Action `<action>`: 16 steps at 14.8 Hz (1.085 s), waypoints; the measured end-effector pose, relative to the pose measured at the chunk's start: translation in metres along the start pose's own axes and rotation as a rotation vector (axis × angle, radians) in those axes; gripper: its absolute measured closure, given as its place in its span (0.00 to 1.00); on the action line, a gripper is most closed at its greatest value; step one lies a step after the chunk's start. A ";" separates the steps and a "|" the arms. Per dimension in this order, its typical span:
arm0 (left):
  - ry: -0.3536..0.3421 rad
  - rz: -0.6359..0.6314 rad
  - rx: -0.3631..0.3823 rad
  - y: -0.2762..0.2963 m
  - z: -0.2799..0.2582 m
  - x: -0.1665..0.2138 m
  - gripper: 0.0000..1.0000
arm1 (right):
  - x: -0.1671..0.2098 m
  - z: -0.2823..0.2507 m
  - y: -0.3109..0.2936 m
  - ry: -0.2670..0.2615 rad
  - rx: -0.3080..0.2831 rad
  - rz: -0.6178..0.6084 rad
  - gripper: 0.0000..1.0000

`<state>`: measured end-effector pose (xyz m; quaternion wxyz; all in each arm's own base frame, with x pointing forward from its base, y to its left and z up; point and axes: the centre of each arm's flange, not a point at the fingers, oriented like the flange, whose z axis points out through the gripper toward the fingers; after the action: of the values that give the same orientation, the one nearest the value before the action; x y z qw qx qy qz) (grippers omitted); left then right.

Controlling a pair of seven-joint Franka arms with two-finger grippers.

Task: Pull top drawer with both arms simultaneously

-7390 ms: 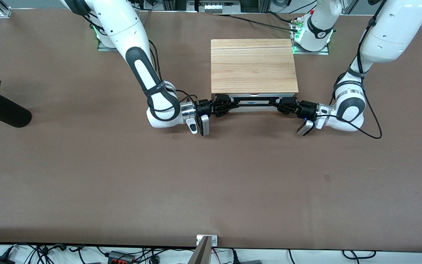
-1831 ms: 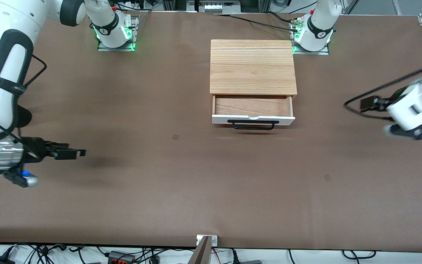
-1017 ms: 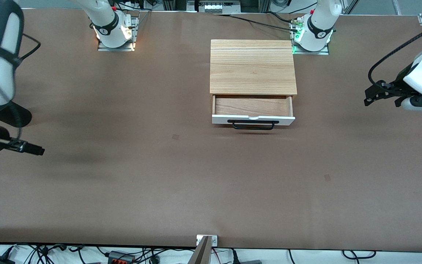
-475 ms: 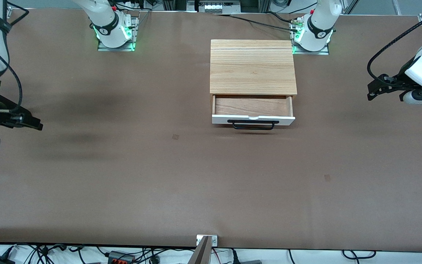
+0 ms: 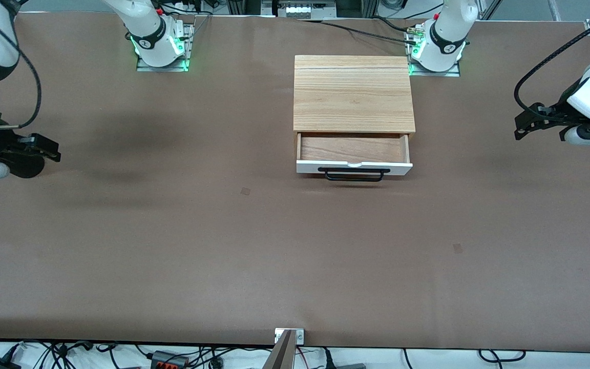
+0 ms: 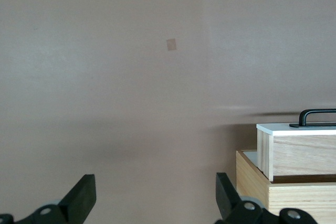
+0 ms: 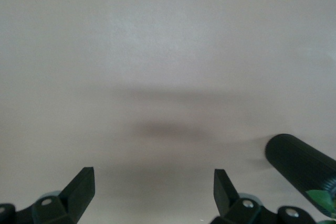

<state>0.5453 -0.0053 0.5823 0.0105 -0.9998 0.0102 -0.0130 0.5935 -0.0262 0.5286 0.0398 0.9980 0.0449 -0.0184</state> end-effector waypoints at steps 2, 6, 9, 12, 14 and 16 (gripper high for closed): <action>0.001 0.002 0.000 0.001 -0.001 0.000 0.00 | -0.001 -0.004 -0.019 0.011 -0.032 -0.024 0.00; 0.001 0.010 0.001 0.005 -0.001 0.000 0.00 | -0.002 -0.007 -0.004 0.029 -0.033 0.010 0.00; 0.000 0.011 0.002 0.006 -0.001 0.000 0.00 | -0.003 -0.007 0.011 0.036 -0.032 0.036 0.00; 0.000 0.013 0.002 0.007 -0.001 0.000 0.00 | -0.002 -0.012 0.015 0.054 -0.003 0.053 0.00; 0.001 0.015 0.002 0.008 -0.001 0.000 0.00 | -0.001 -0.017 0.013 0.066 0.017 0.055 0.00; 0.002 0.019 0.002 0.010 -0.002 0.000 0.00 | 0.000 -0.020 0.009 0.074 0.032 0.055 0.00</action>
<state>0.5451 -0.0154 0.5840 0.0115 -0.9996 0.0196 -0.0139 0.5950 -0.0339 0.5491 0.0224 0.9994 0.0187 0.0187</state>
